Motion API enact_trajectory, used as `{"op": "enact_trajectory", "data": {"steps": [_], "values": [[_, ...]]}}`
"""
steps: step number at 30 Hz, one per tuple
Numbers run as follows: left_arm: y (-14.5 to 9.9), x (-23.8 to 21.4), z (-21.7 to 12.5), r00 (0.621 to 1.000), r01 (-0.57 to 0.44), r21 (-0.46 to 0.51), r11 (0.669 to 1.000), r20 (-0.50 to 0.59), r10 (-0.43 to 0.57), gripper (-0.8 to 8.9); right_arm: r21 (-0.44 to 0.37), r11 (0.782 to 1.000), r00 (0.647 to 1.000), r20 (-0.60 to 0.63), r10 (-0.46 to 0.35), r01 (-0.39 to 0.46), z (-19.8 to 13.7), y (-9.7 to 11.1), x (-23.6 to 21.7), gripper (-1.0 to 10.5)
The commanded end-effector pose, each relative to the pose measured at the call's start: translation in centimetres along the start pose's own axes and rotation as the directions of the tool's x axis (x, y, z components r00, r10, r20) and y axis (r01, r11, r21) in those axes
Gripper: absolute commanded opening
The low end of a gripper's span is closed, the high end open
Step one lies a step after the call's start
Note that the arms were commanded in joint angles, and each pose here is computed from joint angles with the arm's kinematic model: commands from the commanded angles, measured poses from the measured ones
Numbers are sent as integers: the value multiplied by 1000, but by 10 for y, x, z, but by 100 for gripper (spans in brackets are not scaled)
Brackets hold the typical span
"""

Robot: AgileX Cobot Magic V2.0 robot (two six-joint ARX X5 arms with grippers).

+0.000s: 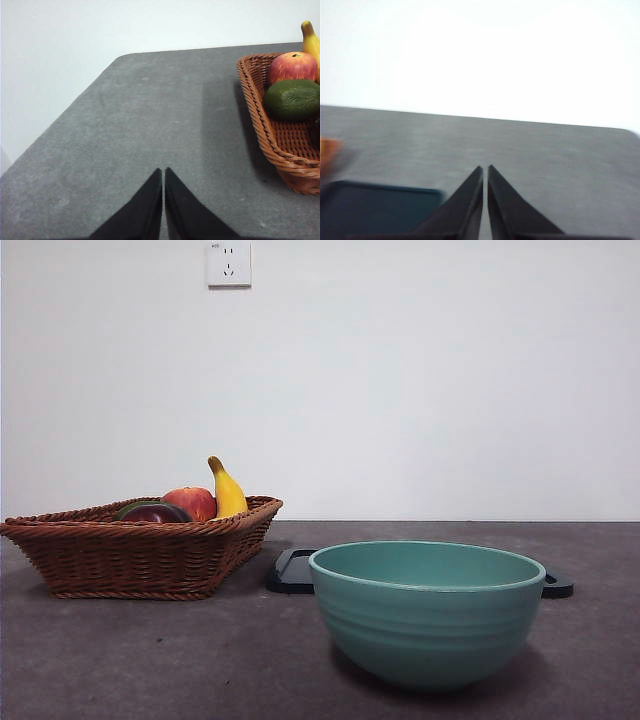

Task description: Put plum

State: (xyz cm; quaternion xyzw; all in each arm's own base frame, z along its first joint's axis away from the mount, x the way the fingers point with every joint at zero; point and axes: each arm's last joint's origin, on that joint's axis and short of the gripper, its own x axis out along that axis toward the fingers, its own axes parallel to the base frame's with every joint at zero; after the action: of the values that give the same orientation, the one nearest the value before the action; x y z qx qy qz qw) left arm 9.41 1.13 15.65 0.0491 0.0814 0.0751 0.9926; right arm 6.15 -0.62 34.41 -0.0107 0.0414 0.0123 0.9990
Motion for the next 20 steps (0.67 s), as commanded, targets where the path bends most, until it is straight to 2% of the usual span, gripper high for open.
{"op": "enact_trajectory", "data": {"steps": [1, 4, 11, 20], "values": [[0, 2, -7, 1000, -5, -6, 1000, -25, 5, 7, -25, 998, 997, 37, -62, 63, -22, -3, 3, 8], [0, 2, -7, 1000, -5, -6, 1000, -25, 5, 7, -6, 996, 993, 77, -87, 88, -51, -5, 9, 8], [0, 2, -7, 1000, -5, -6, 1000, -25, 5, 7, 4, 996, 993, 82, -89, 89, -116, -7, 24, 8], [0, 2, -7, 1000, -5, -6, 1000, -25, 5, 7, 44, 995, 996, 2, -87, 87, -162, -10, 40, 8]]}}
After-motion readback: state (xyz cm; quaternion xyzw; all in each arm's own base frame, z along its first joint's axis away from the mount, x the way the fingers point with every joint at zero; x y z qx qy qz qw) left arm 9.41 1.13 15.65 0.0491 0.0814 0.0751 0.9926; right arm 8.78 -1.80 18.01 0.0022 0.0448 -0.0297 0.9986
